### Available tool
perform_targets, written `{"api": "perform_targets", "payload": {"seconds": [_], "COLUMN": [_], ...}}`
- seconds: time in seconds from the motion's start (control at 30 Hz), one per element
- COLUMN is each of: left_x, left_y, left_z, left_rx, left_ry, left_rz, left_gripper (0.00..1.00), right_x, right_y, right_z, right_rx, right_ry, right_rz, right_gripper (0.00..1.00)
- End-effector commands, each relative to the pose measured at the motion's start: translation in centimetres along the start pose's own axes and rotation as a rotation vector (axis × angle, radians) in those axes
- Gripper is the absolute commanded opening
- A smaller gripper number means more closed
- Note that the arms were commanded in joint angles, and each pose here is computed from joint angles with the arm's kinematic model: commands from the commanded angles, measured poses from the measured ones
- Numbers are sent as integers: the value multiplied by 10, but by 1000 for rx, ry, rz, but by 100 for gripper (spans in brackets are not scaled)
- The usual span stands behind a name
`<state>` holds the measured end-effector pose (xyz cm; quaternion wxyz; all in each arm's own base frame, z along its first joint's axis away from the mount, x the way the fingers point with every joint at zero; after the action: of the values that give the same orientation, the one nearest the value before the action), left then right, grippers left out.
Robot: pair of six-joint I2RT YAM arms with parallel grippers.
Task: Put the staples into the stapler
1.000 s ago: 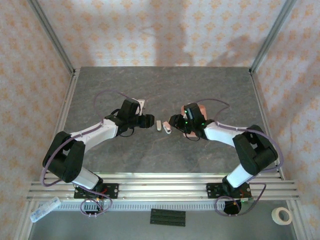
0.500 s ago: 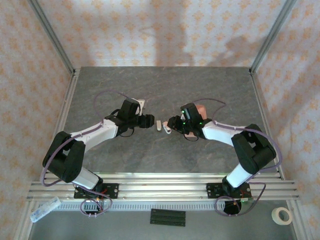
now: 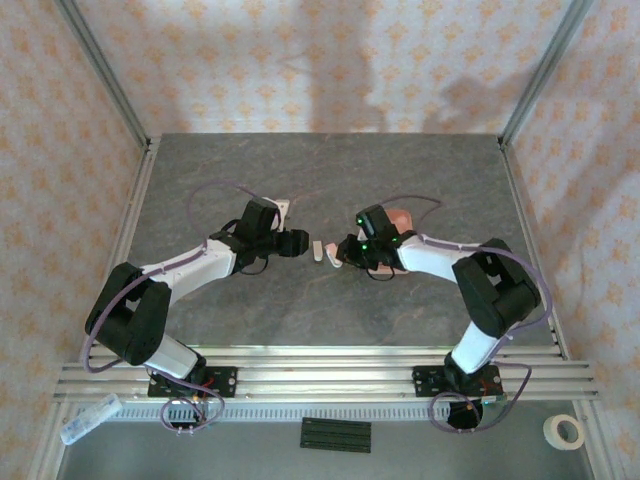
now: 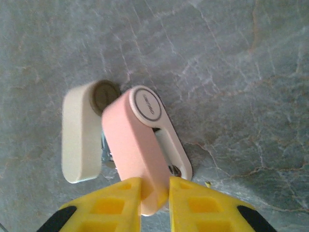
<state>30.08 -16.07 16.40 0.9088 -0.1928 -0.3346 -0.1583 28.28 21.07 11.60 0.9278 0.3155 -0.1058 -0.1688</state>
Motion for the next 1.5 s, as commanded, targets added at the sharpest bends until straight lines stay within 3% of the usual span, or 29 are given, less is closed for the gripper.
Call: {"api": "perform_targets", "payload": {"seconds": [0.0,0.37,0.63,0.9,1.47], "left_x": [1,2,6,11,17], "left_y": [5,6,6,5,5], "left_z": [2,5,13,21,32], "left_rx": [34,48,70,79,105], "left_ry": [-25,-30,-68,-94,-155], "left_rz": [-8,-11,-14,-25,-26], "left_gripper": [64,64,65,66,67], "right_x": [-18,-18,-9,-1,5], "right_y": [-42,-44,-19,15,36], "right_z": [-16,-9,4,25,51], "right_rx": [-218,-267,-132,15,74], "right_ry": [90,58,-2,-44,-123], "right_rz": [-46,-46,-5,49,102], "right_gripper": [18,16,18,29,41]}}
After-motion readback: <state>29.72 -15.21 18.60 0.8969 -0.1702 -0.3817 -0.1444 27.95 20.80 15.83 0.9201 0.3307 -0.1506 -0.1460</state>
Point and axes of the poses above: each hand's point on the last joint's axis, 136 mm out from that joint toward the fingers, its own z axis back along the fingers, its own y axis along the line the jaws close on, x = y × z, the point moved 9 cm from there along z, back along the fingers, and after that the axes turned 13 degrees about -z, right-handed, at the moved point
